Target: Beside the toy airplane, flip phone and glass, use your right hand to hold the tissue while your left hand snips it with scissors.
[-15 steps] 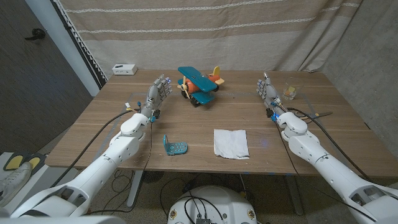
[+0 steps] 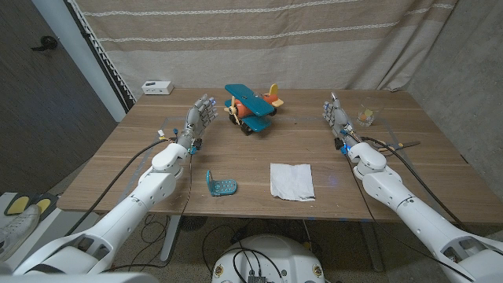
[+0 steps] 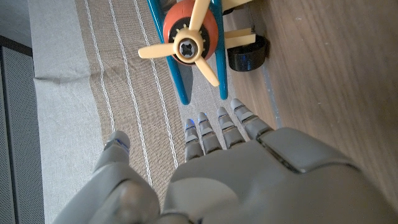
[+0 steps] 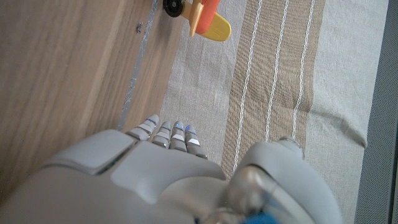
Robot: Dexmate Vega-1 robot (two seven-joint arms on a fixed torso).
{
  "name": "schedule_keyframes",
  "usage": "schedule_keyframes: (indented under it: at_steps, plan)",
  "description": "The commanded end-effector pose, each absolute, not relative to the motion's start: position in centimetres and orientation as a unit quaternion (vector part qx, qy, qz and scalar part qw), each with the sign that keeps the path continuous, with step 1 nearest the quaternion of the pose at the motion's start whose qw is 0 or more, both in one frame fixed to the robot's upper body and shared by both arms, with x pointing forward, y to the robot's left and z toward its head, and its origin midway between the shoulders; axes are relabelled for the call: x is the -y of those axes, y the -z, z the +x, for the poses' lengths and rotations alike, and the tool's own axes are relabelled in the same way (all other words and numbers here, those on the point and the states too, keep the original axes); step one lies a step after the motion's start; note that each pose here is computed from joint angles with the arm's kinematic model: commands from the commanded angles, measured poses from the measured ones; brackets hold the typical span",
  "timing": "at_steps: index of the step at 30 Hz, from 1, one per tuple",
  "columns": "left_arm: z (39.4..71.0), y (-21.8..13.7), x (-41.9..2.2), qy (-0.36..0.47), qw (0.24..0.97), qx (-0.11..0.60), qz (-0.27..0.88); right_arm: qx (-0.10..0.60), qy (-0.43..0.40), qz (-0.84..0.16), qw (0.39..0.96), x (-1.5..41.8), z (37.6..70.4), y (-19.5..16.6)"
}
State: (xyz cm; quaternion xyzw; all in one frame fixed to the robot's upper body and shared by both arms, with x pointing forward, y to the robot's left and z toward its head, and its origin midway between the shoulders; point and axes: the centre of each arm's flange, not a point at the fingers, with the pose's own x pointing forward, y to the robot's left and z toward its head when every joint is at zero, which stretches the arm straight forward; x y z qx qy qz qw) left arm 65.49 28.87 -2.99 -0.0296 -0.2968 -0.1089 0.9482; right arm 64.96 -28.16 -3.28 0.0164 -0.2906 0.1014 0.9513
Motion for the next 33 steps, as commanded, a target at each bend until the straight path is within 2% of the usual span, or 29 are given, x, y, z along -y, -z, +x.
schedule_keyframes:
  at_steps: [1,33]
  plan:
    - [65.5,3.1,-28.2,0.098,0.945,0.309,-0.045,0.295,-0.114,-0.016,0.949,28.1,64.6,3.1]
    - [64.8,3.5,-28.2,0.116,0.943,0.311,0.006,0.287,-0.068,-0.162,0.942,29.0,63.0,2.1]
